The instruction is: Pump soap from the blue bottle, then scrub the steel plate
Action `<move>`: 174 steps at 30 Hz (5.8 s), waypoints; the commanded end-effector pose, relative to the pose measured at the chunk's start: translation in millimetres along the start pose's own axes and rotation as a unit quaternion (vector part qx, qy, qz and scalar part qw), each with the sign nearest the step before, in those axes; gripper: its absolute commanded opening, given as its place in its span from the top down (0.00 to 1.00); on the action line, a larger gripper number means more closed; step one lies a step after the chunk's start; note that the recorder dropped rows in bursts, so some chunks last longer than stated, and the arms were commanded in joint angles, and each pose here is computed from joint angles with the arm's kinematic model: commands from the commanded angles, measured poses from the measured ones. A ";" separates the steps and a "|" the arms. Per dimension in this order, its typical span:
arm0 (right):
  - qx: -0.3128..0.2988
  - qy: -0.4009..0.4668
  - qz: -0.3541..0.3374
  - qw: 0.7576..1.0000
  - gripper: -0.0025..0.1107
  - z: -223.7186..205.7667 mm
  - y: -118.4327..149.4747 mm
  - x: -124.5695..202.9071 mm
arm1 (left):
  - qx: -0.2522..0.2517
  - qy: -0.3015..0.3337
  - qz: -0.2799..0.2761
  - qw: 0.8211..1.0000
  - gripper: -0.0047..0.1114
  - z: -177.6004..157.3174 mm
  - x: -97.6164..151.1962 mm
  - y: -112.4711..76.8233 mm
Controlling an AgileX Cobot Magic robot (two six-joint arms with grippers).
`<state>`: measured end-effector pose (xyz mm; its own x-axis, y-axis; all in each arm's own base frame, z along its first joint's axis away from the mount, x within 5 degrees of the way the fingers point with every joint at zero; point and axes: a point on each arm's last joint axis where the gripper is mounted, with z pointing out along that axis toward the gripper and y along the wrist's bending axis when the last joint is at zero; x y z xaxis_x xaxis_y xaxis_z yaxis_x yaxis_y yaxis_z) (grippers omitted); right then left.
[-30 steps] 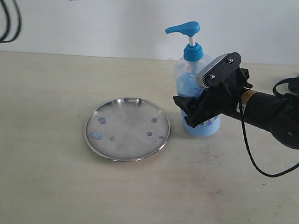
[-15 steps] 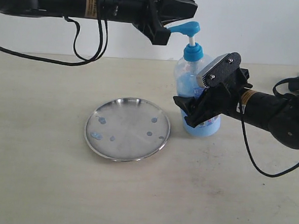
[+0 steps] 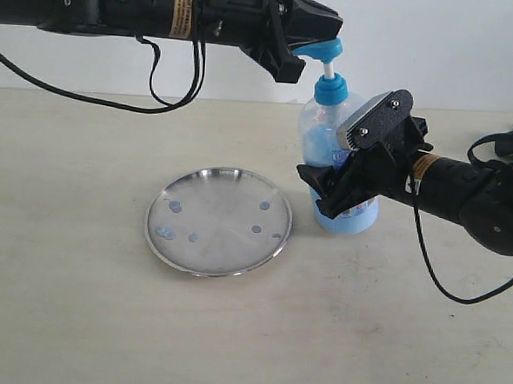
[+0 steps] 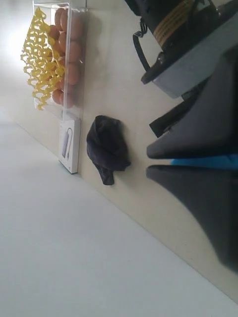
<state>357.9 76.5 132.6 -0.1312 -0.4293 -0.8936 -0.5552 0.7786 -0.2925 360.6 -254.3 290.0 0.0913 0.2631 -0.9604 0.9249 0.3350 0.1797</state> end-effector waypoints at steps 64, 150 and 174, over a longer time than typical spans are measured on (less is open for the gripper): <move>0.034 0.052 0.070 0.996 0.98 0.7 -2.0 12.8 | -0.097 -0.028 0.003 0.995 0.92 -10.4 -51.0 8.1; 0.136 0.100 0.145 0.975 0.07 -89.0 -33.2 -79.5 | -0.428 0.099 -0.308 0.844 0.92 -298.0 128.8 -201.0; 0.145 -0.065 0.159 0.974 0.96 -315.5 27.6 -164.8 | -0.423 0.093 -0.305 0.848 0.92 -297.0 127.3 -201.0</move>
<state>134.1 23.3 365.1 -0.3659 -0.1063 -0.9245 -0.1893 0.9812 -0.0379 77.1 -18.0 194.8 -0.4473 -0.0771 -0.8911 0.1610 0.9731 -0.1650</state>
